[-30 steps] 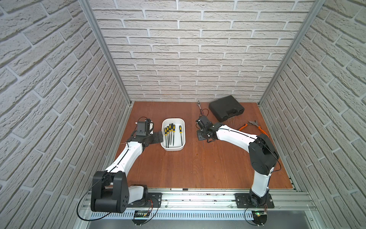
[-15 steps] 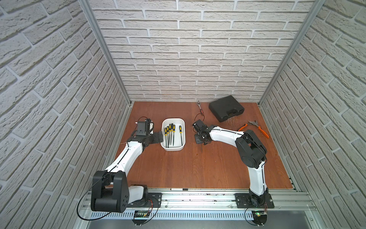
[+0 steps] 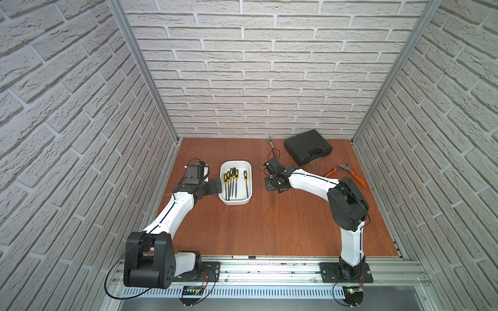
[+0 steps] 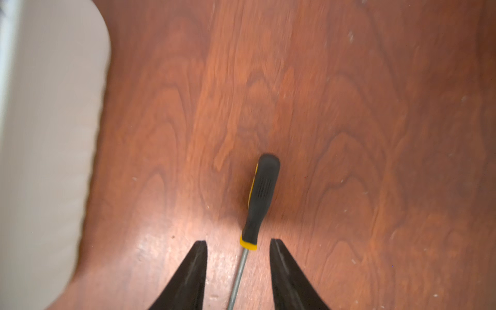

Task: Take the file tool out of the storage box
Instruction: Place the file tool at the center of the board, then adjust the file tool at the center of the board.

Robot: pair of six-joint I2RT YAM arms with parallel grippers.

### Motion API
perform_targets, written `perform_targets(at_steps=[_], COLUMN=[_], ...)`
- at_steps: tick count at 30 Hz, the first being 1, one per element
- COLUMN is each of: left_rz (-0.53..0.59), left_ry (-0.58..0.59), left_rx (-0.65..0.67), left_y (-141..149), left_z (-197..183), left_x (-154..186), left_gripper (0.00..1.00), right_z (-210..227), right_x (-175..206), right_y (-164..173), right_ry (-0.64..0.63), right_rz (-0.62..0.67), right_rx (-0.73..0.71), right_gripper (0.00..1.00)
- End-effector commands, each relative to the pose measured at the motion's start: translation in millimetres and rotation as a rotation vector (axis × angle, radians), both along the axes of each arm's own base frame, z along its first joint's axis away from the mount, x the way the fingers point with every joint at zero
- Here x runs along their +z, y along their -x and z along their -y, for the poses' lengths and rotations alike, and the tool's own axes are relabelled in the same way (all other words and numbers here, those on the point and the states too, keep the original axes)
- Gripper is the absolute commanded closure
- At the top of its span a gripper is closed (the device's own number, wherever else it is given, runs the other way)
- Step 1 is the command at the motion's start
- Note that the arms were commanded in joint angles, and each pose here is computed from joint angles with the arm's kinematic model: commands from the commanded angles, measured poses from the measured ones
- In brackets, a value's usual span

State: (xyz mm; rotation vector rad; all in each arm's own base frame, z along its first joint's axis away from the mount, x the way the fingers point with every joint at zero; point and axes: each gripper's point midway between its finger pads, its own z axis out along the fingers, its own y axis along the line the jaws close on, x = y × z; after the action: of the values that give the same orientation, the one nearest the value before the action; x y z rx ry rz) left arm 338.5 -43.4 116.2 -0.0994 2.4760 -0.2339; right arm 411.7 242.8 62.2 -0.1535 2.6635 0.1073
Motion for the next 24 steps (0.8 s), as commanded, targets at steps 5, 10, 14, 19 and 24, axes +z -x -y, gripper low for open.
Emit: perform_targets(at_steps=[5,10,14,19,24], left_rz=[0.040,0.043,0.040,0.040,0.043], left_ry=[-0.008,-0.011,-0.009,-0.006,-0.011], left_rx=[-0.011,-0.011,-0.012,-0.011,-0.012], left_y=[-3.2,-3.0,-3.2,-3.0,-2.3], left_z=[1.3,0.7,1.2,1.1,1.0], left_x=[11.4,12.4,10.9,10.9,11.9], left_gripper=[0.01,0.01,0.01,0.01,0.01], right_z=[12.3,32.9,35.9,32.9,25.7], right_x=[21.9,23.5,-1.9,-12.5,-18.5], right_y=[-17.7,-21.4,-22.2,-29.9,-37.5], right_ry=[-0.070,0.018,0.086,0.116,0.144], right_rz=[0.035,0.057,-0.003,-0.016,-0.030], right_rx=[-0.092,-0.132,-0.102,-0.083,-0.056], right_gripper=[0.98,0.98,0.98,0.98,0.98])
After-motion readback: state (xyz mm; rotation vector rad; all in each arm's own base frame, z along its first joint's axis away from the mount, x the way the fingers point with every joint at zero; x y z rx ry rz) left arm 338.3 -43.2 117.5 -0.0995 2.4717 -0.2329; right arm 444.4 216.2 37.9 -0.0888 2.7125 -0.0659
